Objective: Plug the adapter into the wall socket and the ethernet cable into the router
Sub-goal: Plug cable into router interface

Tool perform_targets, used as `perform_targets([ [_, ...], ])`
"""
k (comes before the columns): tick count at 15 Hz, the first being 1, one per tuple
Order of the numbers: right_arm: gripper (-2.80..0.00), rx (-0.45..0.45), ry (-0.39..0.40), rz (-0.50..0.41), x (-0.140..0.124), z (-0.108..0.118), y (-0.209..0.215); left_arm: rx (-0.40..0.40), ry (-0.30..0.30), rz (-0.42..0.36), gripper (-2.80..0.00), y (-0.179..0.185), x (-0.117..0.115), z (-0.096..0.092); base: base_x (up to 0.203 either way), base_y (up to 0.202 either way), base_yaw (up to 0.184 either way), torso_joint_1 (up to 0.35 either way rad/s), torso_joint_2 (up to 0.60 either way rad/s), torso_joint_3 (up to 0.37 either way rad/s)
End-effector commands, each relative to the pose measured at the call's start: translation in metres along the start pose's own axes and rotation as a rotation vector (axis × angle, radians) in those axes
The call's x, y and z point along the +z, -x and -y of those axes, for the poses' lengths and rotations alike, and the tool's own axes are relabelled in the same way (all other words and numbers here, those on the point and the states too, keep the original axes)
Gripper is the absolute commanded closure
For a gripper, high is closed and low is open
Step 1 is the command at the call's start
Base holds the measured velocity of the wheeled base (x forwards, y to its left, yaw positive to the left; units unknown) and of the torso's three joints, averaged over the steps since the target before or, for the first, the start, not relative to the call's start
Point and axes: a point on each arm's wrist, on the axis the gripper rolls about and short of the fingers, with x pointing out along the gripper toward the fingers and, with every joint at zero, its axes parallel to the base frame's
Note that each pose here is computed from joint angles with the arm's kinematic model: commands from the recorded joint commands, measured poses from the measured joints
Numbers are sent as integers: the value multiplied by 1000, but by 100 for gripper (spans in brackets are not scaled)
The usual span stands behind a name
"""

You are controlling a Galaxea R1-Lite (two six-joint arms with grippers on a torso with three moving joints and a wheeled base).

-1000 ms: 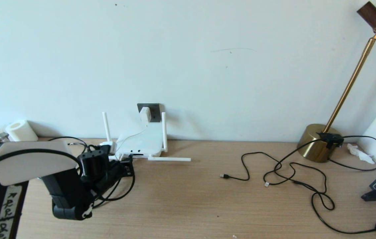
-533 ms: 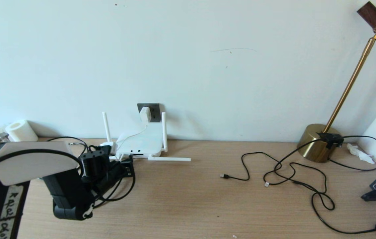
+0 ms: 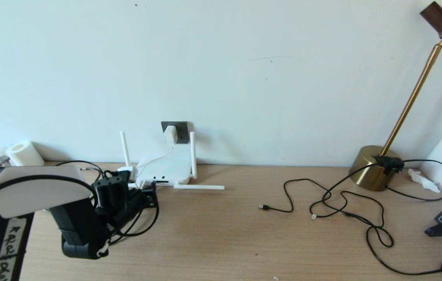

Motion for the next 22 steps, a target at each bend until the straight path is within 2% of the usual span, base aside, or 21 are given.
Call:
perform_targets([
  [1, 0, 1, 1, 0, 0, 0, 0, -4, -1, 13, 0, 2, 3, 1, 0, 0, 0, 0, 0, 0],
  [22, 0, 1, 1, 0, 0, 0, 0, -4, 0, 4, 0, 7, 3, 1, 0, 0, 0, 0, 0, 0],
])
